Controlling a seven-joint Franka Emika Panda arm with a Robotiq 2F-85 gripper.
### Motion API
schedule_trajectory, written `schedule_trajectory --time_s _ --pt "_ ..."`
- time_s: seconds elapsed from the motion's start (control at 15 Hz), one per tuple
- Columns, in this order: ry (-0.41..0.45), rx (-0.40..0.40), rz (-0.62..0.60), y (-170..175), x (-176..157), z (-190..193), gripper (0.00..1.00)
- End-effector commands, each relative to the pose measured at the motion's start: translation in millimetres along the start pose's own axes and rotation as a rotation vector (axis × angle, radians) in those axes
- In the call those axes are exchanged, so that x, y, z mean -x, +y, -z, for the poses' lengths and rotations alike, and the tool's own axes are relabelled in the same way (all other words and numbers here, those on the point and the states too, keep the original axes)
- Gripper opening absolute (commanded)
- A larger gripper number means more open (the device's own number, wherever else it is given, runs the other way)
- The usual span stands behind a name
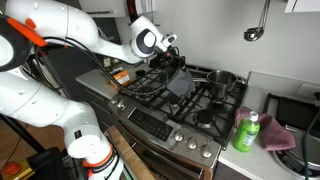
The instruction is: Put the kitchen towel on the pot them move the pot to the left
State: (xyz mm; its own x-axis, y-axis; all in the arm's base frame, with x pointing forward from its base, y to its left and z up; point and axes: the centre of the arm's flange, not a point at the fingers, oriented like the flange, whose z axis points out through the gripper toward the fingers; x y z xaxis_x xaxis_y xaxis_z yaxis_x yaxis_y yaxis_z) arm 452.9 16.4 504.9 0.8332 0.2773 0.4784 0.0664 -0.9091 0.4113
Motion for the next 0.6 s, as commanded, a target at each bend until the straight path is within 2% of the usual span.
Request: schedule_trajectory --time_s 0.0,0.27,0.53 --pt "0.000 0.000 0.000 -0.1 0.0 0.0 0.01" --pt "0.097 0.097 0.008 6.9 -17.6 5.7 0.01" --pt "0.241 0.197 -0.005 17.3 -35.1 10.2 0.01"
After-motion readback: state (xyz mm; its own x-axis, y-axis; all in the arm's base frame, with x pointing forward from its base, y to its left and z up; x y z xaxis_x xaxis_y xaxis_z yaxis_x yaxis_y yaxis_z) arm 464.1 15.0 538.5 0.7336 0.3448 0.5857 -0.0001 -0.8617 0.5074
